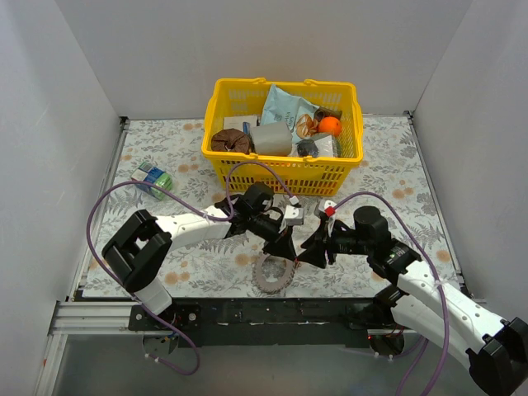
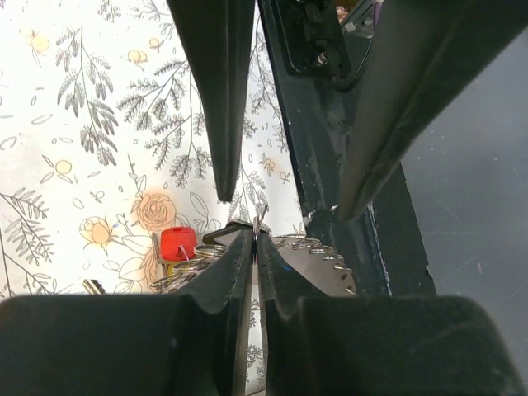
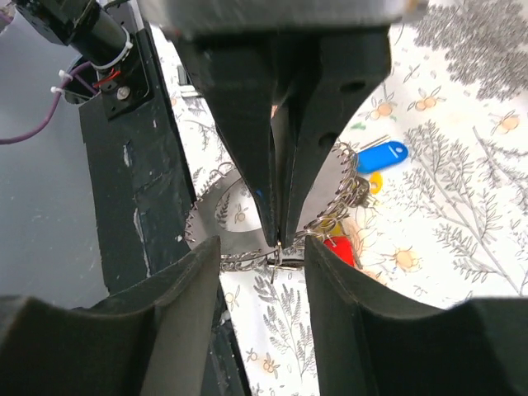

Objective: Put the keys on the keyring

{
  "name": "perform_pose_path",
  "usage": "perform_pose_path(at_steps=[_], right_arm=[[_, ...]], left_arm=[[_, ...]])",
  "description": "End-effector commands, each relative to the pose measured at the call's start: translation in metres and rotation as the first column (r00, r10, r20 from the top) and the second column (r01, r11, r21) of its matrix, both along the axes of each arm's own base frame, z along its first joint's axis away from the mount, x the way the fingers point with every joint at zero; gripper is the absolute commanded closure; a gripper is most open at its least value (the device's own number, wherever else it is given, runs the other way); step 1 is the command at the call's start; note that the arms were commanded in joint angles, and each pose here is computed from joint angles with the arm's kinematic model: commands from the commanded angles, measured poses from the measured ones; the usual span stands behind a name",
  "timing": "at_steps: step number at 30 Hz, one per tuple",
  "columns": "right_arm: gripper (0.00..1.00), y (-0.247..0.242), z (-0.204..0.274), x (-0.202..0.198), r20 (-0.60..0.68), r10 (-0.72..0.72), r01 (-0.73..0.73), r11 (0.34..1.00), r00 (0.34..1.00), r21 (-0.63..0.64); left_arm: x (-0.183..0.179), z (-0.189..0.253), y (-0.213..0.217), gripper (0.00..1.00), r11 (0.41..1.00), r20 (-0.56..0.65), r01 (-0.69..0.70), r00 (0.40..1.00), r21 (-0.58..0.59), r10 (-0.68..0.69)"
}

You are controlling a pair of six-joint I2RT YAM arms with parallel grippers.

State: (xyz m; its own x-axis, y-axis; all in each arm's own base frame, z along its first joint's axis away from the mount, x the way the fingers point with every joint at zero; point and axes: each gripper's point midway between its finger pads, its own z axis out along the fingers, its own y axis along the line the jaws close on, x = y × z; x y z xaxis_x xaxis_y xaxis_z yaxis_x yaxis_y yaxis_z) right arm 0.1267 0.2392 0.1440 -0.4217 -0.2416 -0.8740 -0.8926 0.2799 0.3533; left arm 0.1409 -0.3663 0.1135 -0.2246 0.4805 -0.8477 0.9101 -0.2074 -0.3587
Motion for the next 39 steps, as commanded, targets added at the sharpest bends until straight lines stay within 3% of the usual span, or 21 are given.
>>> perform_pose_path(at_steps=[1,10,11,15,17,22,37,39], right_arm=[[0.45,0.004,0.029,0.010,0.098,-0.020,0.014,0.998,0.995,0.066],[0.41,0.000,0.036,0.015,0.132,-0.068,0.058,0.995,0.989,0.079],[0.40,0.000,0.037,0.015,0.134,-0.073,0.063,0.995,0.988,0.082],[0.39,0.001,0.044,0.015,0.149,-0.071,0.055,0.993,0.986,0.109],[0.44,0.003,0.044,0.014,0.148,-0.066,0.049,0.992,0.987,0.116],[0.49,0.006,0.037,0.006,0.113,-0.019,0.006,0.993,0.993,0.121],[0.61,0.000,0.001,-0.008,-0.005,-0.016,0.017,0.996,1.000,0.089],[0.69,0.001,0.002,-0.007,0.000,-0.014,0.014,0.995,1.000,0.098]], left_arm=[[-0.002,0.014,0.003,1.00,0.999,0.053,-0.006,0.999,-0.035,0.008],[0.007,0.040,-0.001,1.00,0.973,0.130,-0.108,0.982,-0.205,0.137],[0.008,0.056,-0.003,1.00,0.955,0.168,-0.099,0.974,-0.278,0.150],[0.003,0.062,0.004,1.00,0.920,0.148,-0.147,0.966,-0.364,0.213],[0.001,0.070,0.005,1.00,0.893,0.161,-0.136,0.961,-0.428,0.224],[-0.005,0.048,0.004,1.00,0.898,0.082,-0.152,0.976,-0.414,0.203],[-0.002,0.056,0.004,1.00,0.851,0.089,-0.168,0.966,-0.497,0.243],[-0.002,0.057,0.003,1.00,0.851,0.090,-0.165,0.967,-0.498,0.240]])
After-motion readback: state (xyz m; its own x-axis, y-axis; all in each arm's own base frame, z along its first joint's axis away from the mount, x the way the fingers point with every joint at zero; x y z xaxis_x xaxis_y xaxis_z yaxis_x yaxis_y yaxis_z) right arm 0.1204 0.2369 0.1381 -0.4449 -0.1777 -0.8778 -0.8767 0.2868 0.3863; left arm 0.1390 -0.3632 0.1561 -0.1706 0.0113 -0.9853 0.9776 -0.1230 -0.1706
